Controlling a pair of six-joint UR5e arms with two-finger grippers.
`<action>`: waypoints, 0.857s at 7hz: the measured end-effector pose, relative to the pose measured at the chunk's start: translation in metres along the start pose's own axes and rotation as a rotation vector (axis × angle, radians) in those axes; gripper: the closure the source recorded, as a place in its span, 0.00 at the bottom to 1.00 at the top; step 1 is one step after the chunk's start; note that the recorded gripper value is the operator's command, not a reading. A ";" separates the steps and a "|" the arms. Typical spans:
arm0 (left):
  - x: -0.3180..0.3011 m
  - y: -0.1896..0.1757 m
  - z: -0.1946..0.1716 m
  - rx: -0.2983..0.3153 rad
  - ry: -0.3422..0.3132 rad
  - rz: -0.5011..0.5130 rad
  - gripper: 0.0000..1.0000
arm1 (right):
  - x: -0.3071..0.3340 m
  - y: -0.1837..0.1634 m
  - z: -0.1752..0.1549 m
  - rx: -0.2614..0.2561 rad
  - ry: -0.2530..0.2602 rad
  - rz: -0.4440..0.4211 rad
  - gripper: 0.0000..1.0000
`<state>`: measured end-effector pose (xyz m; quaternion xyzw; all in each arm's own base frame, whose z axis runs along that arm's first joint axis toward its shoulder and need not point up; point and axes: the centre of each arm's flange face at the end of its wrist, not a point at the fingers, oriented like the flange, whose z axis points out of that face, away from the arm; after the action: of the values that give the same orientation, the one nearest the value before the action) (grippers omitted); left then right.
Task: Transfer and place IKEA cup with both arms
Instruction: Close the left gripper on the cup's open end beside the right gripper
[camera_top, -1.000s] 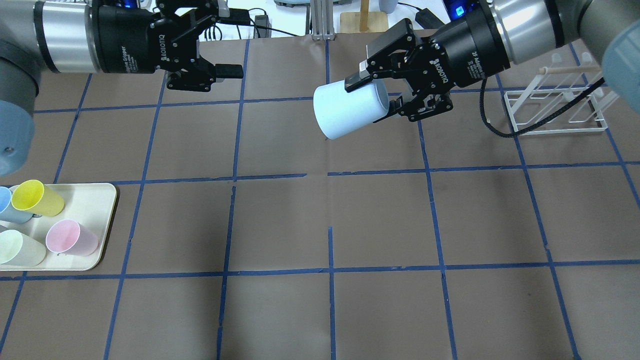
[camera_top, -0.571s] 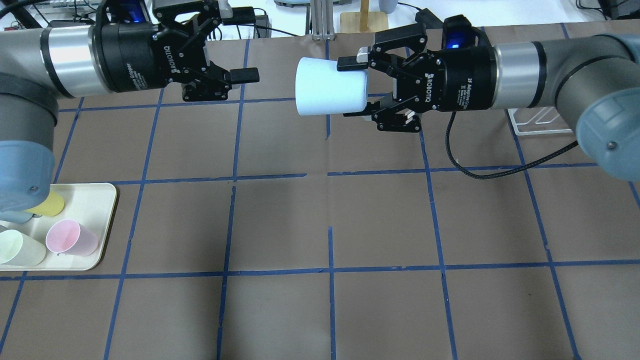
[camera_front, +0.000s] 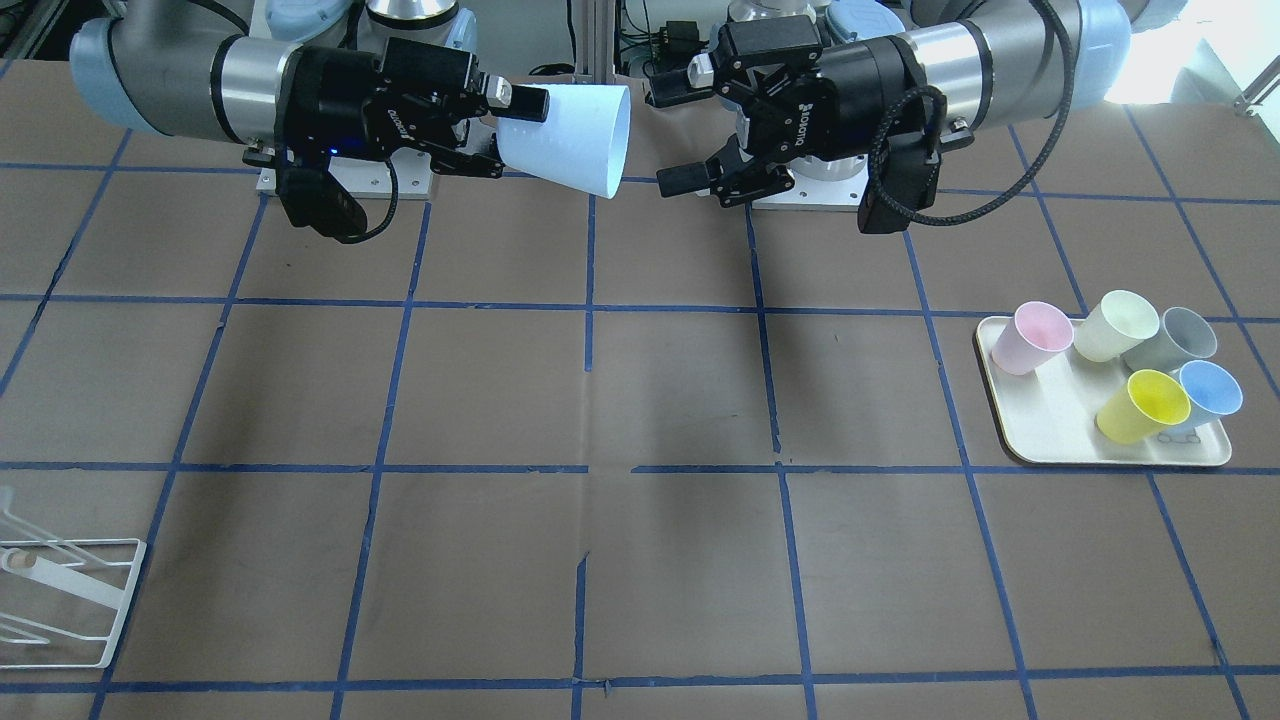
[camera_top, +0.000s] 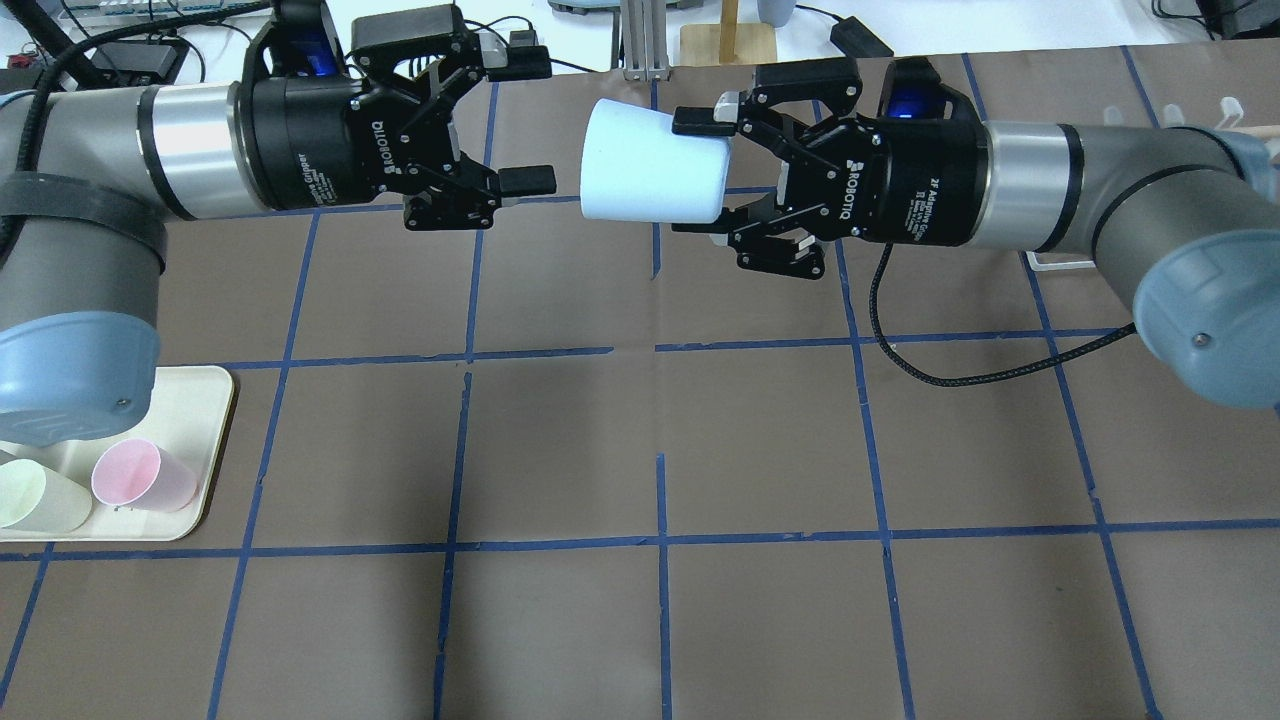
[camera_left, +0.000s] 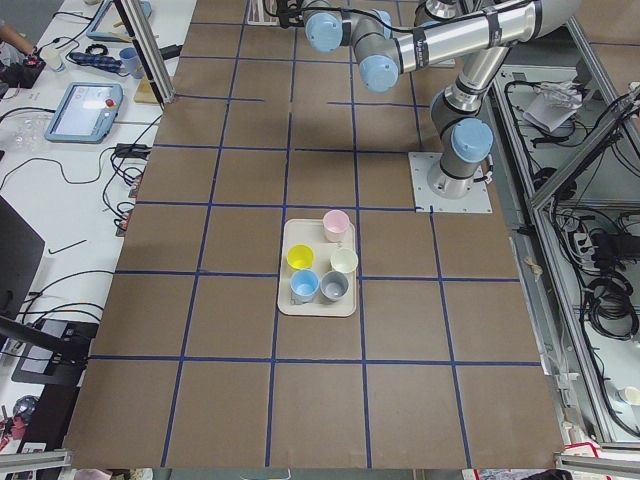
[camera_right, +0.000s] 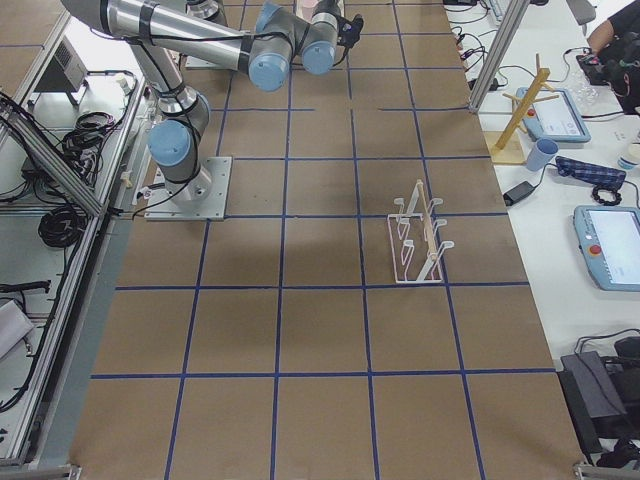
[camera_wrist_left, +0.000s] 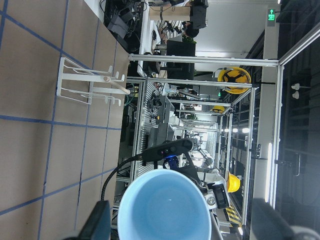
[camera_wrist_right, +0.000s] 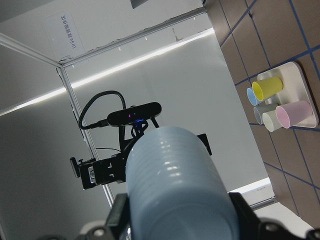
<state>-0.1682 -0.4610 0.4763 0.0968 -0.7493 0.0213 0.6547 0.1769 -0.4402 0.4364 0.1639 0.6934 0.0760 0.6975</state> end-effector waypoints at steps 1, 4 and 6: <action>0.006 0.006 0.005 -0.013 0.013 -0.023 0.00 | 0.001 0.000 0.001 -0.001 0.000 0.000 0.78; 0.024 0.017 0.008 -0.007 0.020 0.074 0.00 | 0.003 0.001 0.006 -0.012 0.003 0.006 0.78; 0.024 0.016 0.011 -0.001 0.018 0.157 0.00 | 0.003 0.004 0.009 -0.019 0.006 0.006 0.78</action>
<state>-0.1841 -0.4502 0.4998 0.0373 -0.7488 0.0732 0.6577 0.1860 -0.4365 0.4352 0.1589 0.6943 0.0852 0.6967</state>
